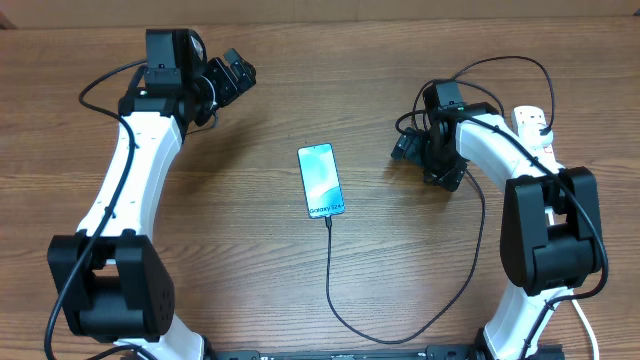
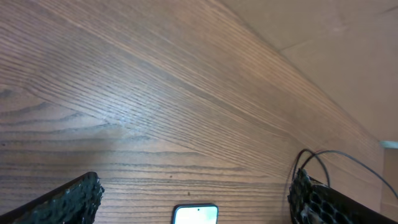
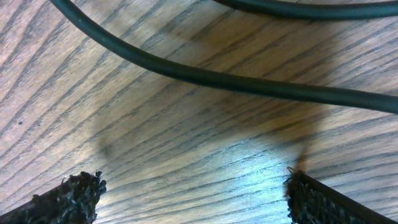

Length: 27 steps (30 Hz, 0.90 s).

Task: Plug charger to phone and switch on socket

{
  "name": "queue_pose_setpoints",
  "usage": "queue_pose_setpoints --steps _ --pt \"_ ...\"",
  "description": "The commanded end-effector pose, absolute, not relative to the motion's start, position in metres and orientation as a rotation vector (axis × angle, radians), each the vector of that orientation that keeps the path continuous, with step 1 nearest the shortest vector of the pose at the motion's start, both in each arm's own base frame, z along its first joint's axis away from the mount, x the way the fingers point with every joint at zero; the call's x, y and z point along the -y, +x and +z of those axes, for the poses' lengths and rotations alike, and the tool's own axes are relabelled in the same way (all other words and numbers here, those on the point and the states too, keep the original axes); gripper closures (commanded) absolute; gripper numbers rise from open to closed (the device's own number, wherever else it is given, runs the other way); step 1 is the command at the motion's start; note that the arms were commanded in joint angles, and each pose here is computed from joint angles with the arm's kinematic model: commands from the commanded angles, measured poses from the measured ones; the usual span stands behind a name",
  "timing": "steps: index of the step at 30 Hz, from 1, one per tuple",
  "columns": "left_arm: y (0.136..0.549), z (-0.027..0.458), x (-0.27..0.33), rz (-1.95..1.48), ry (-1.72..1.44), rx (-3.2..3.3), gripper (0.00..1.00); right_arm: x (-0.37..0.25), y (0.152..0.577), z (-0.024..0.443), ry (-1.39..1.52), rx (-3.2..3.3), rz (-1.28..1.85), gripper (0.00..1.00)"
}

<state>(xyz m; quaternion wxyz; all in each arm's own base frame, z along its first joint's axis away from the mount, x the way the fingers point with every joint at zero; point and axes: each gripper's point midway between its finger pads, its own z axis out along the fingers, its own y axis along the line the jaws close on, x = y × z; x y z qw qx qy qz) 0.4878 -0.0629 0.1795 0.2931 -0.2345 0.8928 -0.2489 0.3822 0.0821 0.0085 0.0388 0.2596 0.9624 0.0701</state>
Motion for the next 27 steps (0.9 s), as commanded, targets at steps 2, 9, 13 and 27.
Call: queue_pose_setpoints --steps 2,9,13,27 --pt "0.481 0.218 0.073 -0.676 -0.571 -2.307 0.00 -0.082 0.386 0.019 0.788 -2.923 0.240 0.00" --pt "0.475 0.233 0.085 -0.695 -0.528 -2.289 0.00 -0.082 0.386 0.019 0.788 -2.923 0.240 0.00" --pt "0.474 0.234 0.085 -0.696 -0.528 -2.287 0.01 -0.082 0.386 0.019 0.788 -2.923 0.240 0.00" --pt "0.474 0.234 0.085 -0.694 -0.529 -2.287 0.00 -0.082 0.386 0.019 0.788 -2.923 0.240 0.00"
